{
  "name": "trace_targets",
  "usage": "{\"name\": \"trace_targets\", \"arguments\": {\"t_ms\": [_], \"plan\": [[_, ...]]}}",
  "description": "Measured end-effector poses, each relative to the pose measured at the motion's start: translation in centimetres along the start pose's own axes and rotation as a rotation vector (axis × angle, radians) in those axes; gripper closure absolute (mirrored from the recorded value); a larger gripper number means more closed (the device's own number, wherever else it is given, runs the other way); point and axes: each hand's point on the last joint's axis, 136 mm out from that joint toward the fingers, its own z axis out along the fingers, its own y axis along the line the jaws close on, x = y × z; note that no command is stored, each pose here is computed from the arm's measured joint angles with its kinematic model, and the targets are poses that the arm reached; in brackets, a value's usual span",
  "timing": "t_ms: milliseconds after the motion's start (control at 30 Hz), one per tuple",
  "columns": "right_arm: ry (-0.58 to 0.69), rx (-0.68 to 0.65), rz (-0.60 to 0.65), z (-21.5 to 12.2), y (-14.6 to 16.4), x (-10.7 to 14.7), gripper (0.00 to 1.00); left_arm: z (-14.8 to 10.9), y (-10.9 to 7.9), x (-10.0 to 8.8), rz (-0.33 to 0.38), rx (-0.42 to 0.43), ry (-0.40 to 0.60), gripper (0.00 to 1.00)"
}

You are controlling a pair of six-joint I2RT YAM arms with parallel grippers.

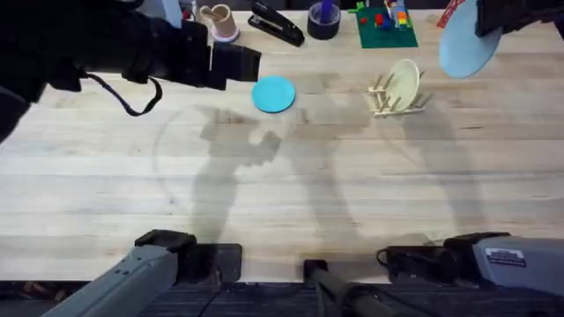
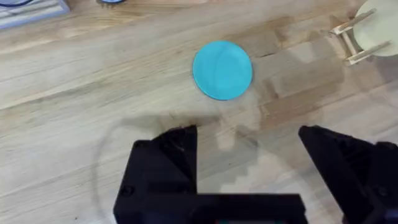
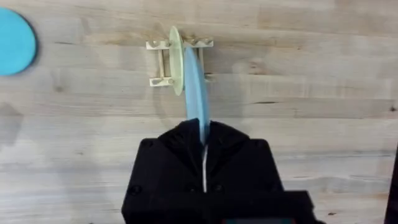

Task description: Pick up the plates from the table one by one and place each into a slot on the dish rack.

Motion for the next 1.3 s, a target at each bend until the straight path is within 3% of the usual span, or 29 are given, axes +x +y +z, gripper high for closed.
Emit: {"name": "trace_targets", "arguments": {"t_ms": [867,1300], "plan": [[-0.007,-0.073,-0.006,0.3,1.3,-0.5,0.972,0.0,0.0,0.0,0.000,0.000,0.000,0.005],[0.093,-0.088,-0.028,3.8,2.5,-0.6,0.972,0.0,0.0,0.0,0.000,0.000,0.000,0.007]]}}
